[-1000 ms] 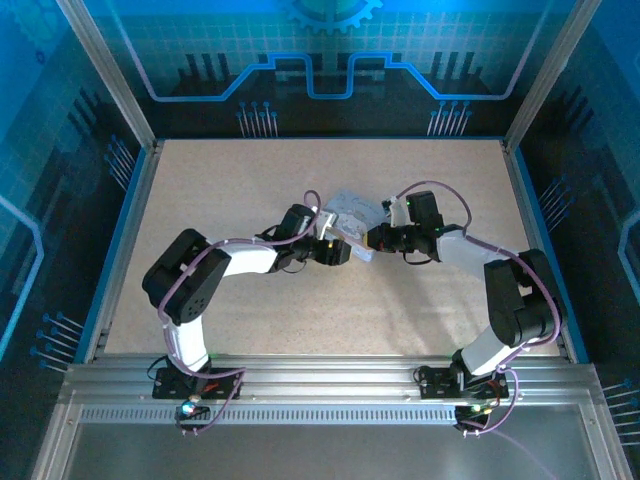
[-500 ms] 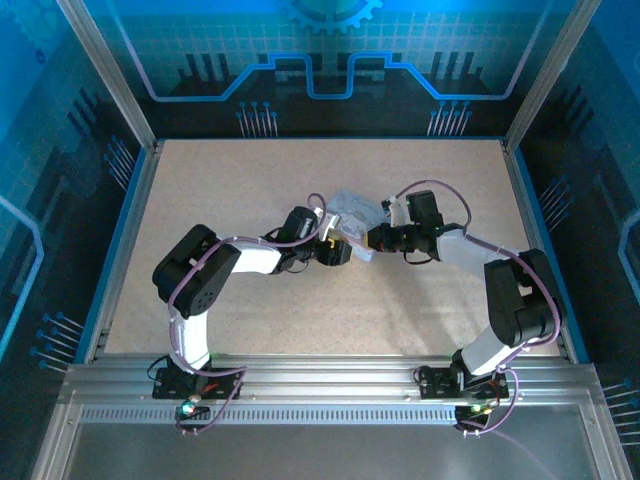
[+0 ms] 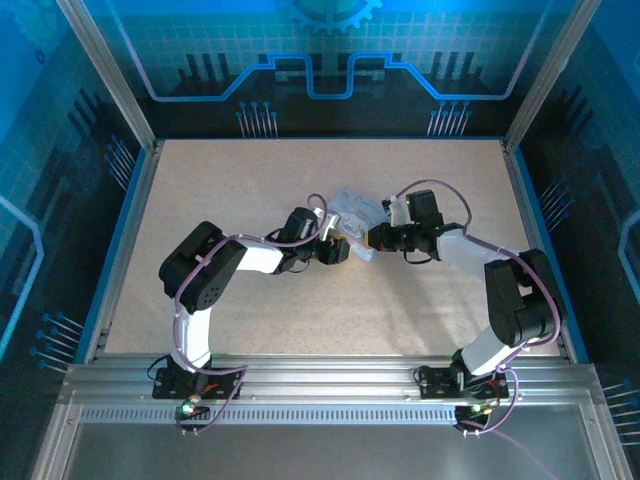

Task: Unlock a padlock with a key

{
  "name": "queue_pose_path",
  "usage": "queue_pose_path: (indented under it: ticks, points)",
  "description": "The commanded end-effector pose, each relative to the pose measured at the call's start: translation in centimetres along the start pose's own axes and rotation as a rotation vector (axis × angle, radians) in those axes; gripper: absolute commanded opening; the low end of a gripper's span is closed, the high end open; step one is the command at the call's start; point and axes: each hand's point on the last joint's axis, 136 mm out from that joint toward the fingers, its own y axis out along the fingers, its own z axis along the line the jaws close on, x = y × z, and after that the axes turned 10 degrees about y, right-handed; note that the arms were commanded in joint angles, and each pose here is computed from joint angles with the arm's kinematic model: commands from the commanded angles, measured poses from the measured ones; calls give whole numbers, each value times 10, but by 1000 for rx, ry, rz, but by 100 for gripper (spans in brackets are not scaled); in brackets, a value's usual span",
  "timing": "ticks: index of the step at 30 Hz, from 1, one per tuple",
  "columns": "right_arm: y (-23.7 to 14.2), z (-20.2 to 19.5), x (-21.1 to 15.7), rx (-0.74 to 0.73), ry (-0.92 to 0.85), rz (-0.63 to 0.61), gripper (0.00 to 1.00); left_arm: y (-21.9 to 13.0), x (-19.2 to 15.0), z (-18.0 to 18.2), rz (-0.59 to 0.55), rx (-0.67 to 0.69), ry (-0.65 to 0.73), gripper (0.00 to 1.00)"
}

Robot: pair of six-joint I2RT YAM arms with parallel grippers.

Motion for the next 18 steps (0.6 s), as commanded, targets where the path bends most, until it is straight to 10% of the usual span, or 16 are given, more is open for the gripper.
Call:
queue_pose_path:
  ticks: [1,18]
  points:
    - [7,-27,-19,-100,49,67,0,4,5,-2,-32,-16,-9,54]
    - [7,-27,-20,-96,48,66,0,7,2,-15,-29,-6,17,50]
